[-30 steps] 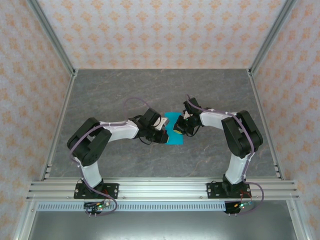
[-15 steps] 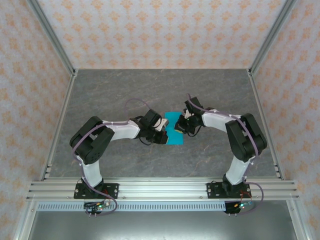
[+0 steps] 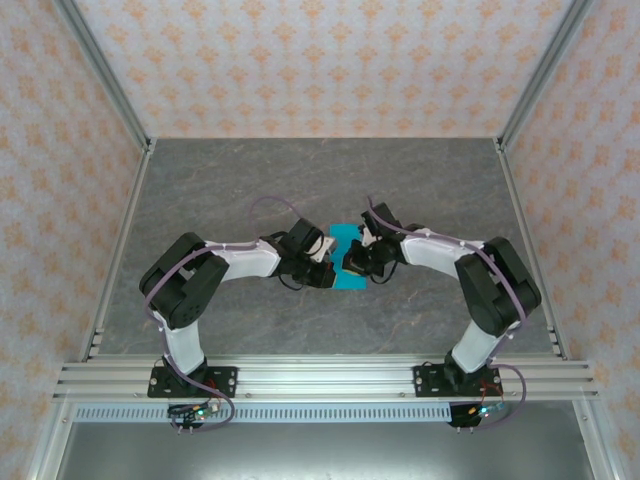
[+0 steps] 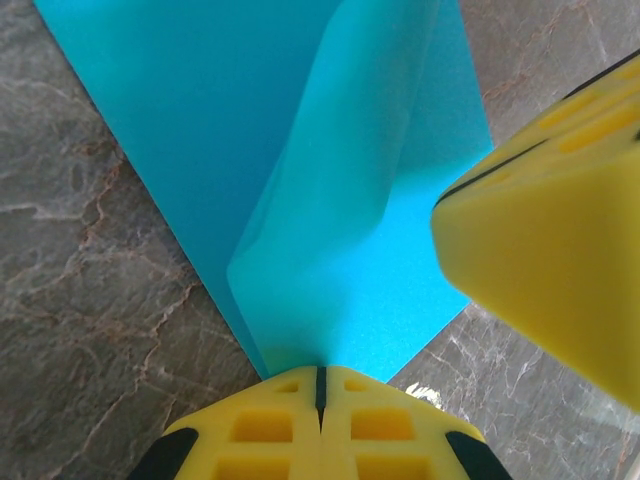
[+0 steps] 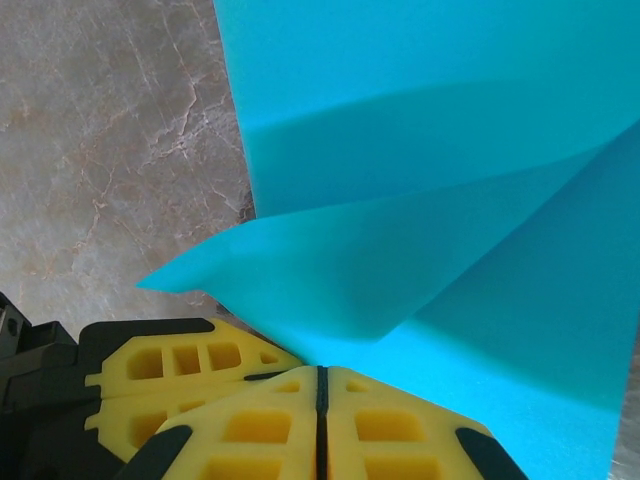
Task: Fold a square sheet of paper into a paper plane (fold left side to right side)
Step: Fold the triangle a second time at the center of the table.
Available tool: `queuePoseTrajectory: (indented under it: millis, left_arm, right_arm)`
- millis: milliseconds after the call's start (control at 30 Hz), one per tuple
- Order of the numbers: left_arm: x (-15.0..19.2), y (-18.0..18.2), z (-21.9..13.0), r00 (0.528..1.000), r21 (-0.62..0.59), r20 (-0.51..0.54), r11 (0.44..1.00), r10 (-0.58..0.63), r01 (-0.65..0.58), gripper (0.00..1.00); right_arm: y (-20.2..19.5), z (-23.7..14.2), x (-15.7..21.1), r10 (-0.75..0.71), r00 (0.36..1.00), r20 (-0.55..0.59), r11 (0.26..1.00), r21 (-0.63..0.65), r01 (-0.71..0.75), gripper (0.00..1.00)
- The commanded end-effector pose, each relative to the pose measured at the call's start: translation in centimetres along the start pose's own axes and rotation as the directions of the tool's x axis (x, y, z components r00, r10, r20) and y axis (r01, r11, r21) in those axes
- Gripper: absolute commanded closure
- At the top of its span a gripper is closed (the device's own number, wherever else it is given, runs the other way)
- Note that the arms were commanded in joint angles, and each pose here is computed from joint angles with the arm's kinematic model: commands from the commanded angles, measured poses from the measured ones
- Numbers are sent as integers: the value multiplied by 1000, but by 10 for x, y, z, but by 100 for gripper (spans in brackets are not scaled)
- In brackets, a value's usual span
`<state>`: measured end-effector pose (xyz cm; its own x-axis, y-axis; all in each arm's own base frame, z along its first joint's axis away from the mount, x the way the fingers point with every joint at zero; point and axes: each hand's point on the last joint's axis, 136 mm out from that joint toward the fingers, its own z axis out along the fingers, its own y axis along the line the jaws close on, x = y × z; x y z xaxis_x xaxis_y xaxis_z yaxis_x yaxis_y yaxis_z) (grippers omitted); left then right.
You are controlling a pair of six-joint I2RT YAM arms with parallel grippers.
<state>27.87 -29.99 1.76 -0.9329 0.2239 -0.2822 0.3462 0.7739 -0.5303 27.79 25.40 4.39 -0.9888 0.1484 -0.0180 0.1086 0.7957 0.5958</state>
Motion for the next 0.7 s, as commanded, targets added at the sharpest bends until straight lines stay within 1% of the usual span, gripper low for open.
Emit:
queuePoseTrajectory:
  millis: [0, 400, 667]
  left_arm:
    - [14, 26, 5, 999, -111, -47, 994, -20, 15, 100]
    - [15, 23, 7, 998, -128, -56, 992, -3, -4, 100]
    - [17, 23, 8, 998, -142, -63, 990, 7, -16, 100]
  right_arm:
    - [11, 5, -5, -15, 1000, 5, 1000, -20, 15, 89]
    - [13, 16, -7, -22, 1000, -11, 1000, -17, 22, 90]
    - [4, 22, -7, -14, 1000, -19, 999, 37, 15, 90]
